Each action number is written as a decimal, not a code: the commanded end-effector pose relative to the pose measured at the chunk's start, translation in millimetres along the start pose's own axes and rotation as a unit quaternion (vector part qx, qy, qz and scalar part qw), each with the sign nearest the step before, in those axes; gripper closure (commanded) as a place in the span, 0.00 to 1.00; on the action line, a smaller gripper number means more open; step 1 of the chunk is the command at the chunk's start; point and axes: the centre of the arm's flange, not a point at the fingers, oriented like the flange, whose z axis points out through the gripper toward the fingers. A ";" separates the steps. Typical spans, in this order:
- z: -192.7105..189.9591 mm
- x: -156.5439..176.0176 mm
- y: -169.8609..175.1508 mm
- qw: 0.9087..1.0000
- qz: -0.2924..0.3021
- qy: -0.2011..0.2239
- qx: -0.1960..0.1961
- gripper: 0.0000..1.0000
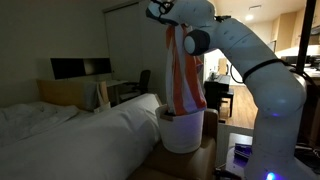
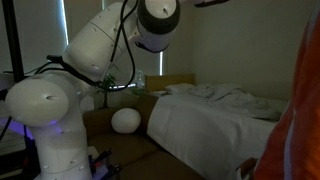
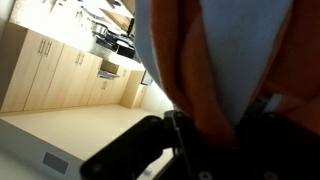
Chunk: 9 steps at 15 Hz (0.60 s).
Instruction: Put the towel inside the basket
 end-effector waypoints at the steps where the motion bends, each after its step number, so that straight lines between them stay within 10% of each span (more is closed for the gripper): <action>1: 5.9 -16.7 -21.1 1.000 -0.020 -0.004 0.019 0.89; 9: 37.8 -95.6 -97.8 0.986 -0.101 -0.056 0.121 0.89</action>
